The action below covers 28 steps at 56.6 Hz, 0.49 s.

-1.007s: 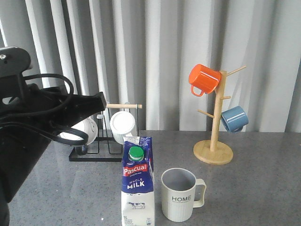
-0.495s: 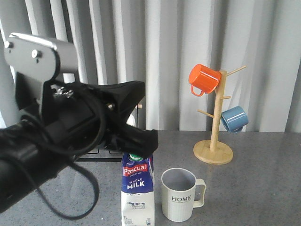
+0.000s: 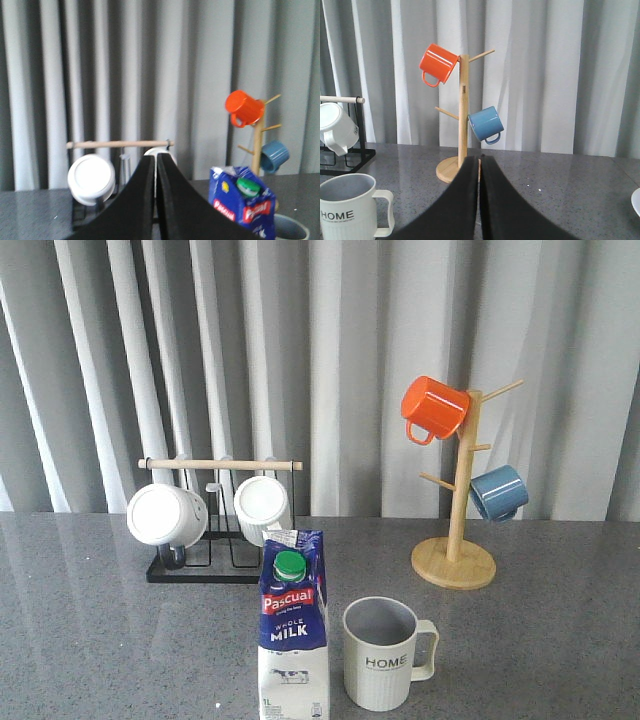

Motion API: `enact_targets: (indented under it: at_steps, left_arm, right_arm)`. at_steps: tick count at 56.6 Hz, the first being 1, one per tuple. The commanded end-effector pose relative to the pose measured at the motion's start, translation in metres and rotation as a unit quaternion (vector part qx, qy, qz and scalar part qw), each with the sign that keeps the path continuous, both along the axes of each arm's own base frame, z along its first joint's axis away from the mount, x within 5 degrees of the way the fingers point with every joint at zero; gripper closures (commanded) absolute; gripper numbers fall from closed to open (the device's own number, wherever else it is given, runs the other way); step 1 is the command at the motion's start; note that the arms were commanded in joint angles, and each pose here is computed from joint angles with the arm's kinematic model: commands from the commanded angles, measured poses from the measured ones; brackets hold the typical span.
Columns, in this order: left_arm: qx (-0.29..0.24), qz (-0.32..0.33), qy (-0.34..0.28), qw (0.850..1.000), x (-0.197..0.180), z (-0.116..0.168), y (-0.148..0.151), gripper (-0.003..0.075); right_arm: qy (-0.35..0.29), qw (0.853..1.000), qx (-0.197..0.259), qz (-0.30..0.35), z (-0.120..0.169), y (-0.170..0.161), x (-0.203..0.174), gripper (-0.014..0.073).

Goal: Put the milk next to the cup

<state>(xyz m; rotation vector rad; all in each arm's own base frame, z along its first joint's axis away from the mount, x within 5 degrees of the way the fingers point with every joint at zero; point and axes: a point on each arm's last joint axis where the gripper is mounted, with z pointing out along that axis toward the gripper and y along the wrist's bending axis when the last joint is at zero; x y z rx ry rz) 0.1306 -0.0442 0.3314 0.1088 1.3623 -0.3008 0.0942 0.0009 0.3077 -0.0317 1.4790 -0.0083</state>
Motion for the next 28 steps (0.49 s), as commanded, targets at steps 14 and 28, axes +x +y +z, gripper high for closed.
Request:
enact_targets:
  at_steps: [14, 28]
  left_arm:
    - [0.018, 0.047, -0.041, 0.998, -0.06, -0.074, 0.032, 0.0728]
    - [-0.01, 0.096, 0.023, 0.995, -0.073, -0.105, 0.041, 0.0728]
  right_arm:
    - [-0.015, 1.0, 0.0, 0.007, 0.01, 0.001, 0.0, 0.0598]
    - [-0.015, 1.0, 0.0, 0.007, 0.01, 0.001, 0.0, 0.0598]
